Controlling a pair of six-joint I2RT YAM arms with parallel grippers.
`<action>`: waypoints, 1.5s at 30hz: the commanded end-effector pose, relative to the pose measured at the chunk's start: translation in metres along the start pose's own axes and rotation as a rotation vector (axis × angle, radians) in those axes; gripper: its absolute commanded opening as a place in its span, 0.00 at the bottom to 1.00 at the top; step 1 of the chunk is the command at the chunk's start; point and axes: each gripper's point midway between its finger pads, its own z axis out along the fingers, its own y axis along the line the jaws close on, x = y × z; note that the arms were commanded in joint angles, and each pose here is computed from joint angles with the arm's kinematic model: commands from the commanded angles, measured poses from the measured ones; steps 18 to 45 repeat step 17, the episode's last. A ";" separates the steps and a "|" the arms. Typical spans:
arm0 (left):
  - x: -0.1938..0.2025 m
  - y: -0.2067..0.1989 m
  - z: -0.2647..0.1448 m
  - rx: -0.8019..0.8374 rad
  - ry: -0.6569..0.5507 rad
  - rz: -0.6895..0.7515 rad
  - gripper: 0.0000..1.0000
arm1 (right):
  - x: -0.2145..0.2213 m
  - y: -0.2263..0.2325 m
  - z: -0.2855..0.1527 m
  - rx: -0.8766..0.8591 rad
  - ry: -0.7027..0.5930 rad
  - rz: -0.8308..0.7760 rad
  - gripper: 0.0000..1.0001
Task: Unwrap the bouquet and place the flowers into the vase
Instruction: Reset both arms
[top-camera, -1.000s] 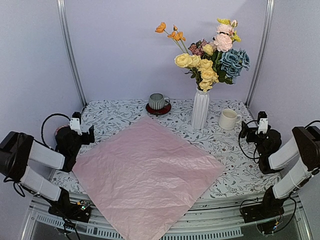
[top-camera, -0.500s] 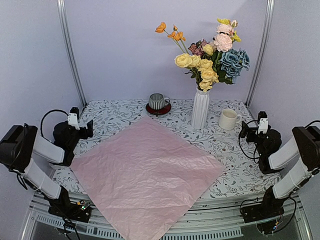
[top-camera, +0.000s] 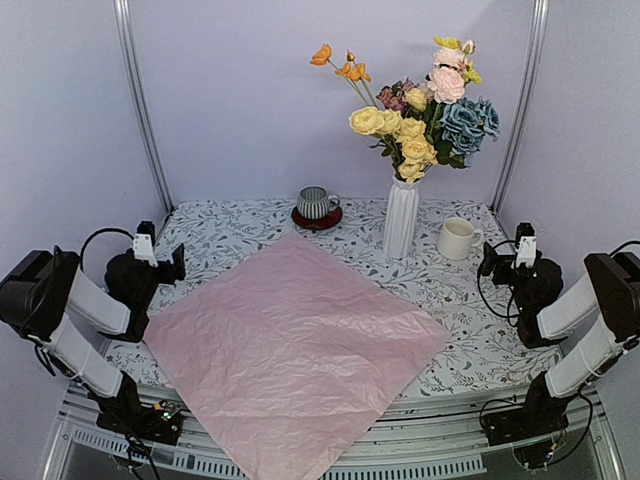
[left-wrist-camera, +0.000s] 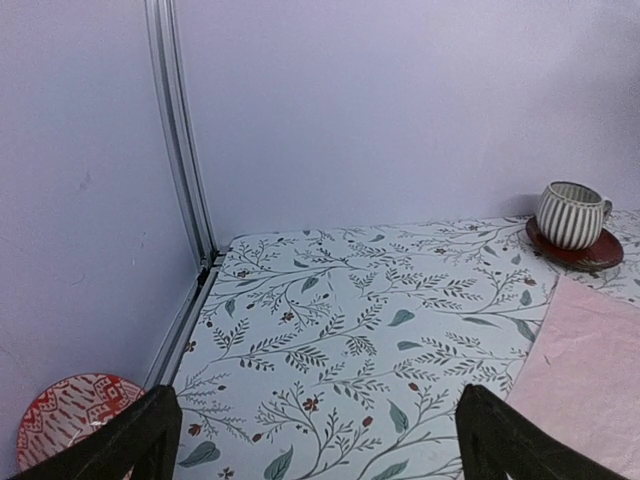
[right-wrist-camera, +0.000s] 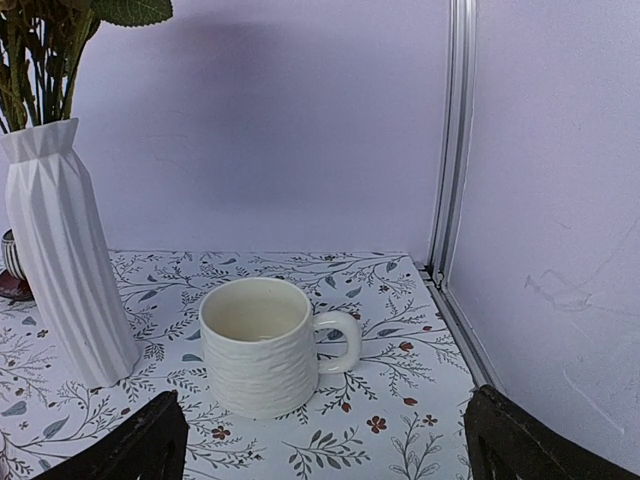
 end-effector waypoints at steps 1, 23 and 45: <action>-0.005 0.001 -0.001 -0.008 -0.026 0.005 0.98 | 0.003 -0.003 0.002 0.015 0.009 0.004 0.99; -0.005 0.001 -0.001 -0.009 -0.025 0.005 0.98 | 0.002 -0.002 0.003 0.002 0.011 0.010 0.99; -0.005 0.001 -0.001 -0.009 -0.025 0.005 0.98 | 0.002 -0.002 0.003 0.002 0.011 0.010 0.99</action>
